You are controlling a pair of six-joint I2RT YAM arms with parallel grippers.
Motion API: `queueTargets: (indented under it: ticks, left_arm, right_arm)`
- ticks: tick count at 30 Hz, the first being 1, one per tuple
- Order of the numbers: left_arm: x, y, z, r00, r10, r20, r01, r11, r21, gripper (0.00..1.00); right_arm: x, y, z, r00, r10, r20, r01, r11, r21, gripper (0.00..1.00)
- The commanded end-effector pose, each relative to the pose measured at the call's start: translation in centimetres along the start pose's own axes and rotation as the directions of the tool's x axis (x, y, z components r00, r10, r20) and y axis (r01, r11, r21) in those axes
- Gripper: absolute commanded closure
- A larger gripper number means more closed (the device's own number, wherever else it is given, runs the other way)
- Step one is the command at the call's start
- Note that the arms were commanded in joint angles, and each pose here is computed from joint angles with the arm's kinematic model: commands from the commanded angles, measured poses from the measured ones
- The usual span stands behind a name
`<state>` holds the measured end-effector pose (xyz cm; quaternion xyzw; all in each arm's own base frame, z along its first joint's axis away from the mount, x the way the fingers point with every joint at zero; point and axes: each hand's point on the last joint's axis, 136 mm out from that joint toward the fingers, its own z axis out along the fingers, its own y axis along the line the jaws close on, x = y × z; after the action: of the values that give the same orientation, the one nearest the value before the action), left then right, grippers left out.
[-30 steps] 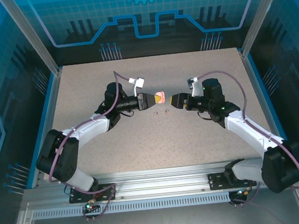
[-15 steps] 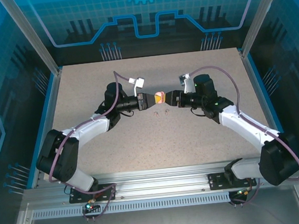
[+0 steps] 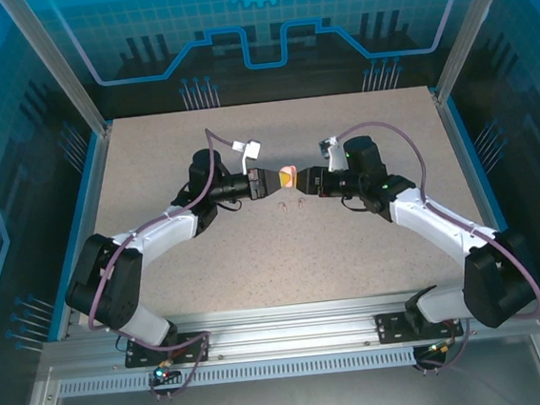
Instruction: Insert wireless bluetooth earbuds into charging case
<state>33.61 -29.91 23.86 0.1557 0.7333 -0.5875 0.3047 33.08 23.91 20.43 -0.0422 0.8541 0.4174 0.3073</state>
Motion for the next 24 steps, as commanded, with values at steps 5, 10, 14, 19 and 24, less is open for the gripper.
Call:
queueTargets:
  ticks: [5,10,14,19,24]
  left_arm:
    - [-0.3,-0.6,-0.3,1.0,0.028,0.011,-0.028,1.0,0.014,1.0]
    - [-0.1,-0.5,-0.2,1.0,0.024,0.008,-0.024,1.0,0.016,1.0]
    - [-0.1,-0.6,-0.2,1.0,0.024,0.009,-0.024,1.0,0.02,1.0]
    - [-0.1,-0.6,-0.2,1.0,0.02,0.009,-0.02,1.0,0.023,1.0]
    - [0.0,-0.6,-0.2,1.0,0.016,0.006,-0.016,1.0,0.025,1.0]
  right_arm:
    - [-1.1,1.3,0.5,1.0,-0.02,0.014,0.02,1.0,-0.016,0.55]
    - [-1.7,1.8,0.4,0.999,-0.032,0.025,0.033,0.999,-0.022,0.63]
    - [-2.1,1.9,0.4,0.999,-0.036,0.03,0.037,0.999,-0.023,0.7]
    - [-2.3,2.0,0.4,0.999,-0.038,0.03,0.038,0.999,-0.028,0.82]
    - [-2.6,2.2,0.4,0.999,-0.043,0.033,0.044,0.999,-0.031,0.93]
